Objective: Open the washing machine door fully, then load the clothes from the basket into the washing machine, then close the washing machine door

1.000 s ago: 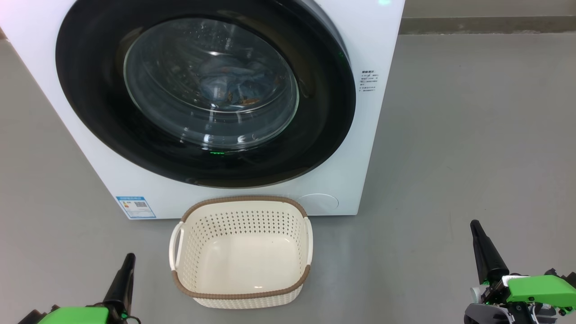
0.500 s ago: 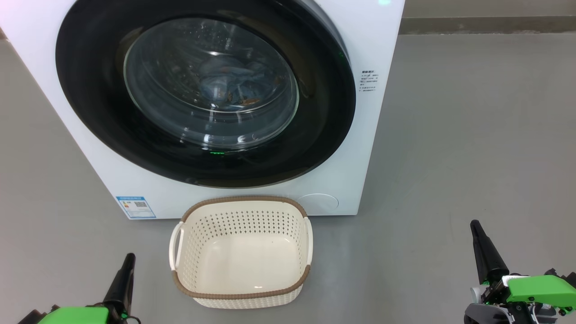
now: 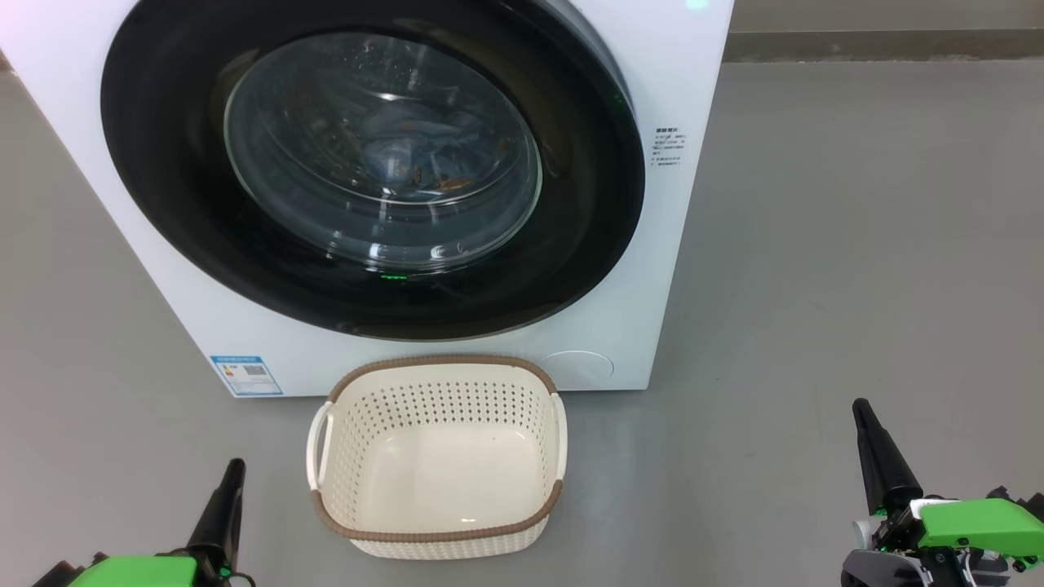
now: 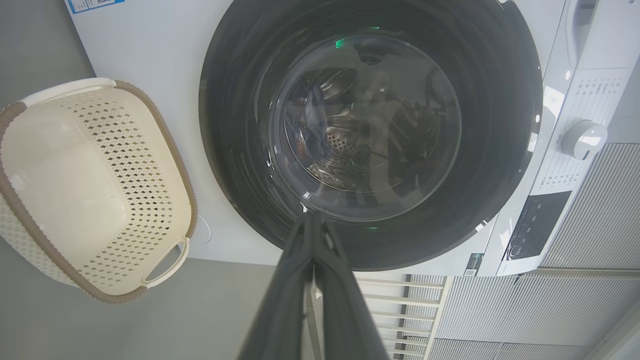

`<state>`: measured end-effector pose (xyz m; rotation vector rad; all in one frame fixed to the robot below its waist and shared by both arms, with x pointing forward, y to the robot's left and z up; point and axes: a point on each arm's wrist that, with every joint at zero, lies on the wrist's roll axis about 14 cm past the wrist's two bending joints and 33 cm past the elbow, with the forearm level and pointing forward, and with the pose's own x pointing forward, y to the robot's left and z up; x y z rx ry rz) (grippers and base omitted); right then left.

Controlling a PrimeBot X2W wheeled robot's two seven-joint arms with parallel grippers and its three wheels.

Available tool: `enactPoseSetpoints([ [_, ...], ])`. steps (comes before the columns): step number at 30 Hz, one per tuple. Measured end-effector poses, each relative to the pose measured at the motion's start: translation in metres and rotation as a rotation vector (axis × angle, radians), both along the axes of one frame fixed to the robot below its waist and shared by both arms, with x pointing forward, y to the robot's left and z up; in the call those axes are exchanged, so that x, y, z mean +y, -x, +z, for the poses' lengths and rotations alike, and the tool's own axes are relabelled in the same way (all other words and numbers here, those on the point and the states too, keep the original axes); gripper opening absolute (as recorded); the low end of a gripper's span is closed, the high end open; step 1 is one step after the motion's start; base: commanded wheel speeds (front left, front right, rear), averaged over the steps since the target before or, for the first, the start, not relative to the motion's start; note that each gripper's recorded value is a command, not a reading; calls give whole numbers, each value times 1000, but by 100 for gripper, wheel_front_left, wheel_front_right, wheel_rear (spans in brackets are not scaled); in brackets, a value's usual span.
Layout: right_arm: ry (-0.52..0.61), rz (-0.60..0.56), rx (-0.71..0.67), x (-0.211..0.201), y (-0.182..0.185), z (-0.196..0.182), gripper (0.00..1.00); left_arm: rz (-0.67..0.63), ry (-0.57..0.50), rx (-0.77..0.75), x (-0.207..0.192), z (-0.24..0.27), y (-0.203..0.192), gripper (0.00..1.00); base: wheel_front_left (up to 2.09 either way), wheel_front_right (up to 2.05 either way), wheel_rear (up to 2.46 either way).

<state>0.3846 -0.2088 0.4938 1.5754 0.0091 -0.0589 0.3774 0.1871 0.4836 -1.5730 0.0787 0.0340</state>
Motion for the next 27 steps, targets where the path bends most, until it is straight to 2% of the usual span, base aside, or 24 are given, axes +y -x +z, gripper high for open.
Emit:
enactPoseSetpoints([
  [27,0,0,0,0,0,0,0,0,0,0,0,0,0,0,0,0,0],
])
